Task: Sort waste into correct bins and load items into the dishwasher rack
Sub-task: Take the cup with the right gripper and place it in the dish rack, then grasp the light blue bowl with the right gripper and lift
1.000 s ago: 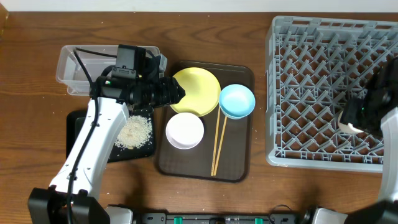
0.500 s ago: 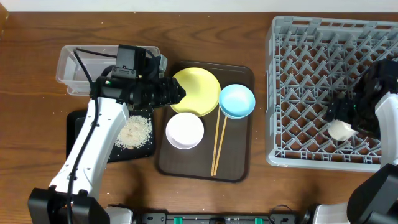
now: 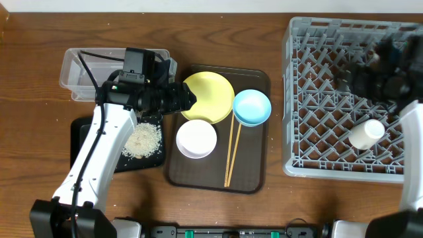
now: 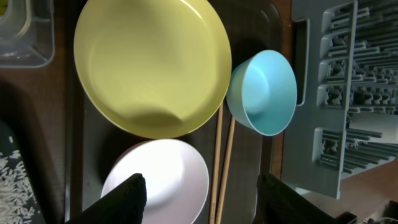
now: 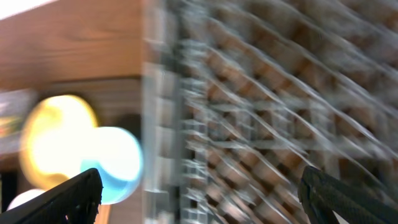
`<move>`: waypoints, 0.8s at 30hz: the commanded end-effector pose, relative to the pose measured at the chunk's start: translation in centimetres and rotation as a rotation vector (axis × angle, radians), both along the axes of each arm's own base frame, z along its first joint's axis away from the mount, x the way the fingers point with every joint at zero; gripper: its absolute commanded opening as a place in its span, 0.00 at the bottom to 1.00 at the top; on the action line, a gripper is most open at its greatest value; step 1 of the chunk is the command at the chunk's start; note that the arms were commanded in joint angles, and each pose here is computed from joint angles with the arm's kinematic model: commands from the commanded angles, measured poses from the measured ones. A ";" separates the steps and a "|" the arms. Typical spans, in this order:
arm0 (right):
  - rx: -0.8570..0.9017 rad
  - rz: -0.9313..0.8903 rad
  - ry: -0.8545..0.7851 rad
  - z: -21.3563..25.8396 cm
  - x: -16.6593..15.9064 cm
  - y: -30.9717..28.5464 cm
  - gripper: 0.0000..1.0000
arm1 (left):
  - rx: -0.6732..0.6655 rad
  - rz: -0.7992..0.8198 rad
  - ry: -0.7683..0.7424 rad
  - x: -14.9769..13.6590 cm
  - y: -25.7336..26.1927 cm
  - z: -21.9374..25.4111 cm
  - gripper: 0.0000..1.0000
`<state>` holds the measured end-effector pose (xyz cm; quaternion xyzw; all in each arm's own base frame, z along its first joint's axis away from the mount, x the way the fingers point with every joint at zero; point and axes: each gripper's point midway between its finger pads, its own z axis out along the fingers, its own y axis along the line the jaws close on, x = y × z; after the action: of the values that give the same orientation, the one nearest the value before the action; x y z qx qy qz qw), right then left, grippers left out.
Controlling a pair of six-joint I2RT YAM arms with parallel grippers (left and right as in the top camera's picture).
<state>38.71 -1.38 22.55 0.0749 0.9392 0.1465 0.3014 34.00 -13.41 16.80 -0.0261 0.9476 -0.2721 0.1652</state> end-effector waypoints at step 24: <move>-0.332 0.378 0.273 -17.0 2.2 16.0 0.93 | 0.454 0.290 0.139 -2.1 8.9 -3.1 0.61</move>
<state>40.32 15.72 6.71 -0.1644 0.9719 0.0768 0.1501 31.77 -5.07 13.46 -0.1340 0.9812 -0.0359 0.1344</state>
